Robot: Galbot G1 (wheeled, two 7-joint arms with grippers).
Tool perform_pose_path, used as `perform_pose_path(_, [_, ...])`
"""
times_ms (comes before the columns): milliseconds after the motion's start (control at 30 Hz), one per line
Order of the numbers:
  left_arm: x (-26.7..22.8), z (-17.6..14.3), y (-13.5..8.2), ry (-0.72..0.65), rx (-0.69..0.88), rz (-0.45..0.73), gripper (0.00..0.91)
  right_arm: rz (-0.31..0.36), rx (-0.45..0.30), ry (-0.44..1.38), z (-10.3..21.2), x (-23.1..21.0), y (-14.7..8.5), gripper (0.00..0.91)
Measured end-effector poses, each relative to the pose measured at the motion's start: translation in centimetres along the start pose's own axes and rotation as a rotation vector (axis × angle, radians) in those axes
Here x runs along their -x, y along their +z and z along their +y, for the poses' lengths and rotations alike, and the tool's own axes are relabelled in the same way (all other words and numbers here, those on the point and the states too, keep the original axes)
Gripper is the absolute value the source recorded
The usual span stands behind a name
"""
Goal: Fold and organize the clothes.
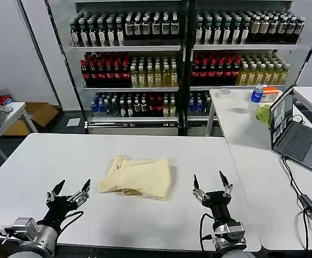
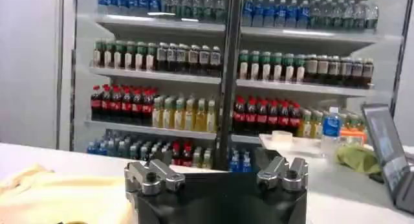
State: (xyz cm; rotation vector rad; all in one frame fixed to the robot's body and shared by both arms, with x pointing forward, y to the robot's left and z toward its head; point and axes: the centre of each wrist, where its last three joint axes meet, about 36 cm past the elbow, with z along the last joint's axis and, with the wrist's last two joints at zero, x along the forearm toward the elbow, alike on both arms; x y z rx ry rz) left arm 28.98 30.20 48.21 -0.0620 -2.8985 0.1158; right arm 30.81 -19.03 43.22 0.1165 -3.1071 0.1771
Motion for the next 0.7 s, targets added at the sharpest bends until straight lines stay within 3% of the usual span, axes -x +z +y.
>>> perform_pose_path(700, [-0.5,0.4,-0.2,-0.009,0.012,-0.007,0.907,-0.034,-0.027,-0.005,-0.4,-1.5,-0.9,0.907])
